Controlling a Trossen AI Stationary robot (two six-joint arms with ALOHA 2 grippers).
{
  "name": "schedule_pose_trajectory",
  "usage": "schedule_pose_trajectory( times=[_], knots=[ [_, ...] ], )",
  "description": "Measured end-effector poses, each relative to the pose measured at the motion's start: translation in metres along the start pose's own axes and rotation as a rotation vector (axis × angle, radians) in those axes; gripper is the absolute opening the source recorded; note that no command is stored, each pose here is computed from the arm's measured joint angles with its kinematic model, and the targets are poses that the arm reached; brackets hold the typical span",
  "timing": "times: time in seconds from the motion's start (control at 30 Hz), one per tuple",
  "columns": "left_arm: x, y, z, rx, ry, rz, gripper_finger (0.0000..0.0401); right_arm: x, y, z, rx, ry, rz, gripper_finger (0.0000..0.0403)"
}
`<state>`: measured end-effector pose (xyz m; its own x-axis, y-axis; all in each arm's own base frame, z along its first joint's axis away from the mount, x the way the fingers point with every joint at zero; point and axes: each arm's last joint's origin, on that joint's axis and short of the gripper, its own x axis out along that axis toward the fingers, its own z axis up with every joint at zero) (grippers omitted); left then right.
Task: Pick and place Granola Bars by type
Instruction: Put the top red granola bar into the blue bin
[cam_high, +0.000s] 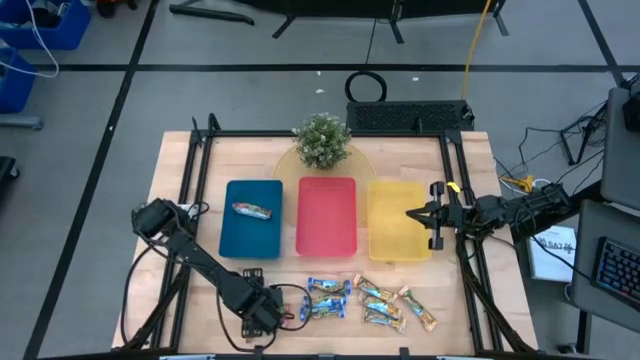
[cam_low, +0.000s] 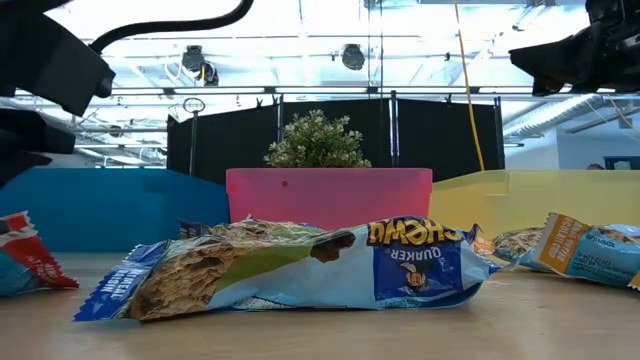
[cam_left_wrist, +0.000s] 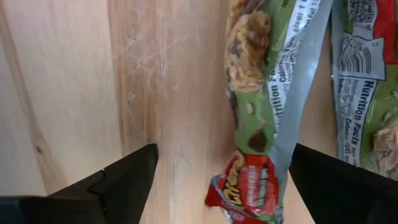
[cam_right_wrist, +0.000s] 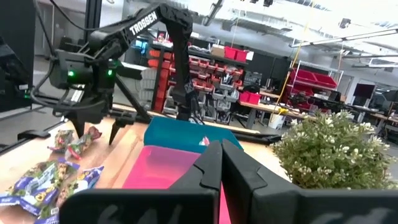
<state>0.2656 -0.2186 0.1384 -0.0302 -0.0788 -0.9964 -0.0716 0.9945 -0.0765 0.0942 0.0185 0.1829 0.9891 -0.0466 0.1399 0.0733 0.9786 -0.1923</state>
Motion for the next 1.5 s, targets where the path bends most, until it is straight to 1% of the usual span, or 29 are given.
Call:
schedule_pose_trajectory(
  times=[0.07, 0.13, 0.3, 0.47, 0.57, 0.63, 0.73, 0.83, 0.93, 1.0, 1.07, 1.13, 1.2, 1.27, 1.33, 1.4, 1.43, 1.5],
  knots=[
    [0.0, 0.002, 0.001, 0.004, 0.012, -0.009, 0.0338, 0.0, 0.0, 0.0, 0.003, 0.004, 0.001, 0.0],
    [0.0, 0.003, 0.002, 0.001, 0.02, -0.014, 0.0309, 0.0, 0.0, 0.0, 0.012, 0.002, 0.0, 0.0],
    [-0.001, 0.009, 0.005, -0.019, 0.033, -0.014, 0.0217, 0.0, 0.0, 0.0, 0.024, 0.002, 0.0, 0.0],
    [-0.005, 0.012, 0.006, 0.02, 0.03, -0.019, 0.0133, 0.0, 0.0, 0.0, 0.023, 0.003, 0.001, 0.0],
    [-0.009, 0.011, 0.005, 0.061, 0.007, -0.035, 0.0098, 0.0, 0.0, 0.0, 0.024, 0.003, 0.001, 0.0],
    [-0.015, 0.011, 0.005, 0.083, -0.009, -0.04, 0.0083, 0.0, 0.0, 0.0, 0.024, 0.003, 0.001, 0.0],
    [-0.024, 0.013, 0.002, 0.102, -0.026, -0.038, 0.0074, 0.0, 0.0, 0.0, 0.027, 0.003, 0.0, 0.0],
    [-0.04, 0.015, 0.001, 0.105, -0.089, -0.038, 0.0075, 0.0, 0.0, 0.0, 0.048, 0.003, 0.0, 0.0],
    [-0.065, 0.019, -0.005, 0.108, -0.18, -0.04, 0.0075, 0.0, 0.0, 0.0, 0.049, 0.003, 0.001, 0.0],
    [-0.087, 0.027, -0.01, 0.115, -0.263, -0.016, 0.0075, 0.0, 0.0, 0.0, 0.049, 0.003, 0.001, 0.0],
    [-0.11, 0.042, -0.016, 0.097, -0.353, 0.041, 0.0075, 0.0, 0.0, 0.0, 0.049, 0.003, 0.001, 0.0],
    [-0.132, 0.063, -0.024, 0.038, -0.433, 0.16, 0.0075, 0.0, 0.0, 0.0, 0.048, 0.002, 0.0, 0.0],
    [-0.147, 0.087, -0.031, -0.068, -0.484, 0.302, 0.0075, 0.0, 0.0, 0.0, 0.048, 0.002, 0.001, 0.0],
    [-0.158, 0.11, -0.038, -0.184, -0.49, 0.415, 0.0075, 0.0, 0.0, 0.0, 0.048, 0.002, 0.001, 0.0],
    [-0.161, 0.13, -0.038, -0.282, -0.443, 0.473, 0.0075, 0.0, 0.0, 0.0, 0.048, 0.002, 0.0, 0.0],
    [-0.157, 0.144, -0.036, -0.339, -0.394, 0.504, 0.0075, 0.0, 0.0, 0.0, 0.046, 0.002, 0.0, 0.0],
    [-0.153, 0.149, -0.035, -0.353, -0.382, 0.509, 0.0075, 0.0, 0.0, 0.0, 0.043, 0.002, 0.0, 0.0],
    [-0.139, 0.158, -0.028, -0.34, -0.368, 0.503, 0.0075, 0.0, 0.0, 0.0, 0.038, 0.001, 0.0, 0.0]
  ],
)
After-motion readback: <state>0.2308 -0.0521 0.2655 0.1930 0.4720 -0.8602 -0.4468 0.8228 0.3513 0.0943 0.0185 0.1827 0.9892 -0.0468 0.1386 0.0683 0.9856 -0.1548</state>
